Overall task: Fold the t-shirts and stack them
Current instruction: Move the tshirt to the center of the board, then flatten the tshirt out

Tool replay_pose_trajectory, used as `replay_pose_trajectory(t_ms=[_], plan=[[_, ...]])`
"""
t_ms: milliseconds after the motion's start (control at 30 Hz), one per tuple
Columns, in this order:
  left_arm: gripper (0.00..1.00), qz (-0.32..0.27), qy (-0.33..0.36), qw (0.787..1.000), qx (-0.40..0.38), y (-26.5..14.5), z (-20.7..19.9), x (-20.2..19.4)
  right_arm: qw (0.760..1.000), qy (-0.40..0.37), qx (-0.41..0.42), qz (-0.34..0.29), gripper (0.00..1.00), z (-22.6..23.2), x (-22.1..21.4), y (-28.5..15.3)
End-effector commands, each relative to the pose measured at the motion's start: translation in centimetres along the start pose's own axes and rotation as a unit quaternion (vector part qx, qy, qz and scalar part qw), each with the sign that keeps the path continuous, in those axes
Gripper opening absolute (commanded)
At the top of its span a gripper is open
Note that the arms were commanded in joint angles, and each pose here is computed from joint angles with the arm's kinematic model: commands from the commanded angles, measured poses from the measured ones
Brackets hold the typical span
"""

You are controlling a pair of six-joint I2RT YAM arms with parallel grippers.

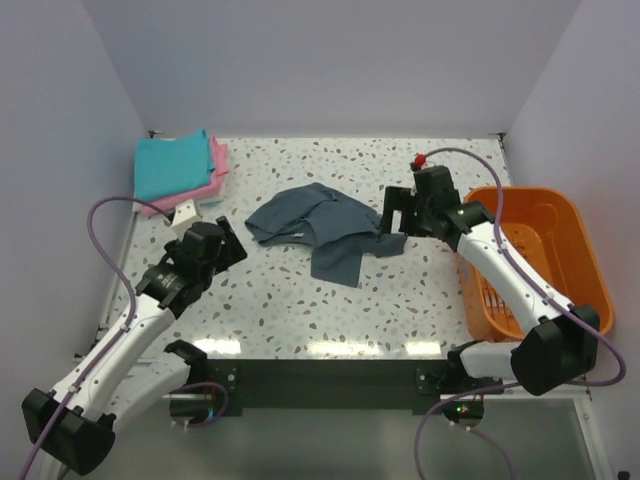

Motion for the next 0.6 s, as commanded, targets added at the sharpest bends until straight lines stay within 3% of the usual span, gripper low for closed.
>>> replay_pose_trajectory(t_ms=[0, 100, 200, 433, 567], plan=[[1.00, 0.012, -0.010, 1.000, 0.010, 0.9, -0.1, -0.8, 0.998, 0.022, 0.038, -0.043, 0.99, 0.1, -0.7, -1.2], [1.00, 0.033, 0.003, 0.999, -0.004, 3.0, -1.4, -1.7, 1.000, 0.023, 0.020, -0.004, 0.99, -1.2, -4.4, 0.4], [1.00, 0.035, 0.003, 0.999, -0.025, 4.8, -3.0, -1.2, 0.999, 0.024, -0.021, -0.001, 0.99, -2.1, -5.3, 1.7], [1.00, 0.094, -0.002, 0.994, -0.048, 11.7, -5.2, -1.9, 0.999, 0.018, -0.014, 0.035, 0.98, -0.2, -8.9, 4.1], [0.91, 0.111, -0.003, 0.992, -0.062, 14.1, -6.2, -2.3, 0.999, 0.006, -0.019, 0.027, 0.98, 1.9, -11.4, 5.0]])
Point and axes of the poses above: each gripper's point midway between its finger pads, its own y axis out along the fingers, its own z axis along the line the jaws close on, x = y × z, the point moved 7 cm from there along -y, back along the fingers, and after that the axes turned 9 degrees about y, right-handed, at the moved point
